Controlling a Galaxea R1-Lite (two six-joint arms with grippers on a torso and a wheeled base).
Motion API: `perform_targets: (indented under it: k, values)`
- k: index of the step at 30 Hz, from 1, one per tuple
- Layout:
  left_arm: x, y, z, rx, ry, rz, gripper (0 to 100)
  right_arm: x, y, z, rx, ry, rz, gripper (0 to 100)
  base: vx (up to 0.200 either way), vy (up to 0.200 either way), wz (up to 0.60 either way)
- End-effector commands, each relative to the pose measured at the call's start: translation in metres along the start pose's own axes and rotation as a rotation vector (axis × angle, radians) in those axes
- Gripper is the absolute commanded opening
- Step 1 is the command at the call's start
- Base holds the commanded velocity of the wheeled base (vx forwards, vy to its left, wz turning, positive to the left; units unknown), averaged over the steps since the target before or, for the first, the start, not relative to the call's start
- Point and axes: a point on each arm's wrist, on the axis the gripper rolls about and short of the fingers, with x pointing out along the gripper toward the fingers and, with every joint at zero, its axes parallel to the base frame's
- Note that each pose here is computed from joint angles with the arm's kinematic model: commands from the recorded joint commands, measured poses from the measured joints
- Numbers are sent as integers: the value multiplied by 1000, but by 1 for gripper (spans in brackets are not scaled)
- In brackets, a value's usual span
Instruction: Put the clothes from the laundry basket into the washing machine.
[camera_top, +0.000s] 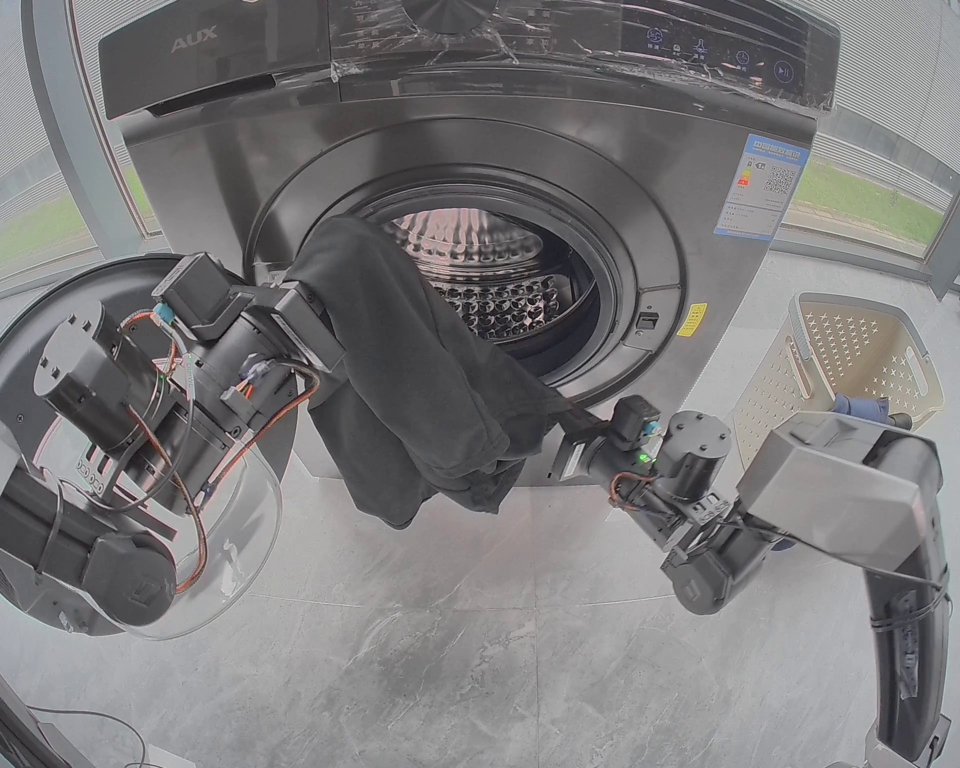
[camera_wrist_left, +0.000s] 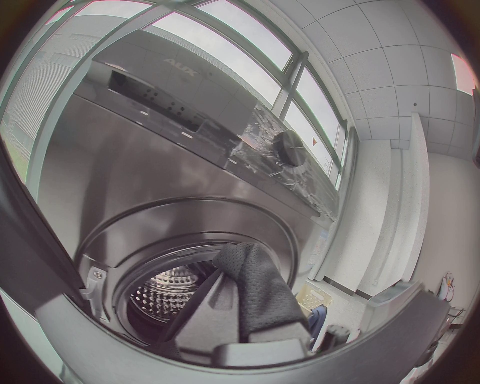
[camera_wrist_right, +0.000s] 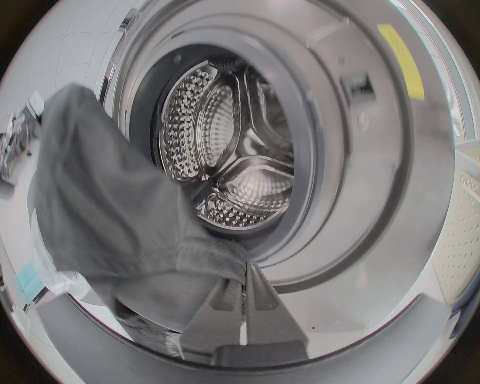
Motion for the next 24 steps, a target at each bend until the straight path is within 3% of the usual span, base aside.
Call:
perform_targets:
  k: [1,3,5,11,22,23,24]
  values:
    - [-1,19,-10,20,31,55,0,-34,1,82,9,-108,-16,0,0,0,0]
    - [-1,19,-10,20,31,55,0,-35,2,83,11,-109,-16,0,0,0,0]
    - [-2,20,-15,17,46,62,0,-51,14,106,34,-145,-32,0,0,0,0]
    - [-5,21,-25,7,87,68,0,-72,23,125,64,-159,-16,0,0,0,0]
    - [-21,20,-76,-26,275,74,0,-80,28,143,72,-206,5,0,0,0,0]
    - [-21,20,-78,-29,282,75,100,-81,29,146,72,-212,8,0,0,0,0]
    - [-22,20,-80,-30,288,78,100,-81,30,147,73,-214,10,0,0,0,0]
